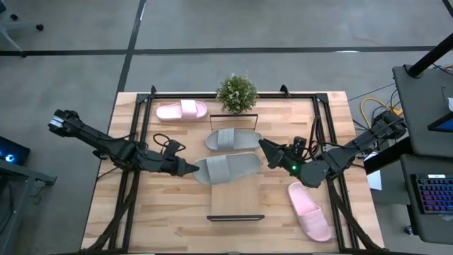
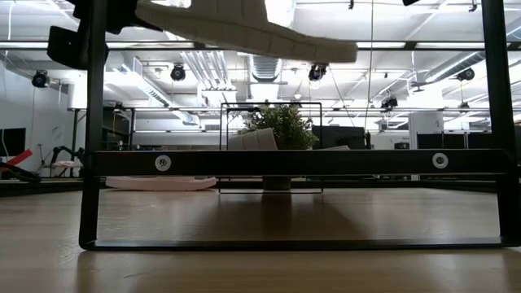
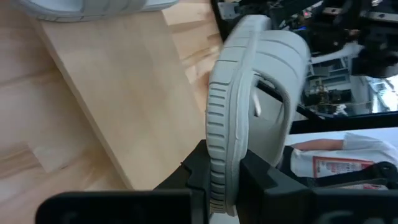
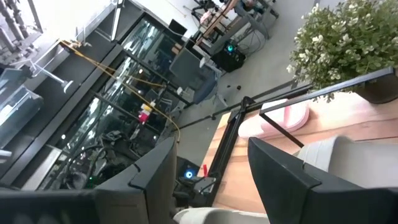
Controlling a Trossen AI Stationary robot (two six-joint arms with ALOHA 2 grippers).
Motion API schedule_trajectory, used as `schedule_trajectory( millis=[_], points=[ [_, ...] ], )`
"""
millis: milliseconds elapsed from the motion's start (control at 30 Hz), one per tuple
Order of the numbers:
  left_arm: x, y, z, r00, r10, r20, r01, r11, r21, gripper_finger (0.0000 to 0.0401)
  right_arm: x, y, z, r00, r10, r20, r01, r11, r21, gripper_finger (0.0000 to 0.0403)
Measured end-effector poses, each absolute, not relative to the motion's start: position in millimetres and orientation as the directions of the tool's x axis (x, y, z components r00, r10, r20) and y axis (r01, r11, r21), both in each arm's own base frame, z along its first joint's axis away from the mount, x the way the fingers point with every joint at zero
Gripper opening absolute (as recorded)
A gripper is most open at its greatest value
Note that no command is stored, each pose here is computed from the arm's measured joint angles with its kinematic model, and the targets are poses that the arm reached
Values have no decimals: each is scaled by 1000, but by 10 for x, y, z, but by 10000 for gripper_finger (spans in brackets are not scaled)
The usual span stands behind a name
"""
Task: Pick and place slides into the shelf
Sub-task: Put the gray slide on the shelf
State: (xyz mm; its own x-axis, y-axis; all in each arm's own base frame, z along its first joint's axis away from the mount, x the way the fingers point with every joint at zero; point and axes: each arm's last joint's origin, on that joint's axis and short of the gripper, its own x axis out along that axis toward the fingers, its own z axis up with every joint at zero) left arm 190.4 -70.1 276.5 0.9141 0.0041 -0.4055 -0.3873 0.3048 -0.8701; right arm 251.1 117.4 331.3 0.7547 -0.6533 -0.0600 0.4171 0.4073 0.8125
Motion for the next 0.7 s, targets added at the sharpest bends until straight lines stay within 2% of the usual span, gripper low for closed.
schedule_trajectory(
  millis=[367,700],
  points=[
    [2161,-723,2546,886,65,-459,-455,311,-834,19,2540,1194,3271,768,-637,-71,414,408,814,190],
    [2276,-497,2315,911,8,-413,-400,269,-876,19,2524,1185,3294,771,-633,-68,408,409,816,189]
  ],
)
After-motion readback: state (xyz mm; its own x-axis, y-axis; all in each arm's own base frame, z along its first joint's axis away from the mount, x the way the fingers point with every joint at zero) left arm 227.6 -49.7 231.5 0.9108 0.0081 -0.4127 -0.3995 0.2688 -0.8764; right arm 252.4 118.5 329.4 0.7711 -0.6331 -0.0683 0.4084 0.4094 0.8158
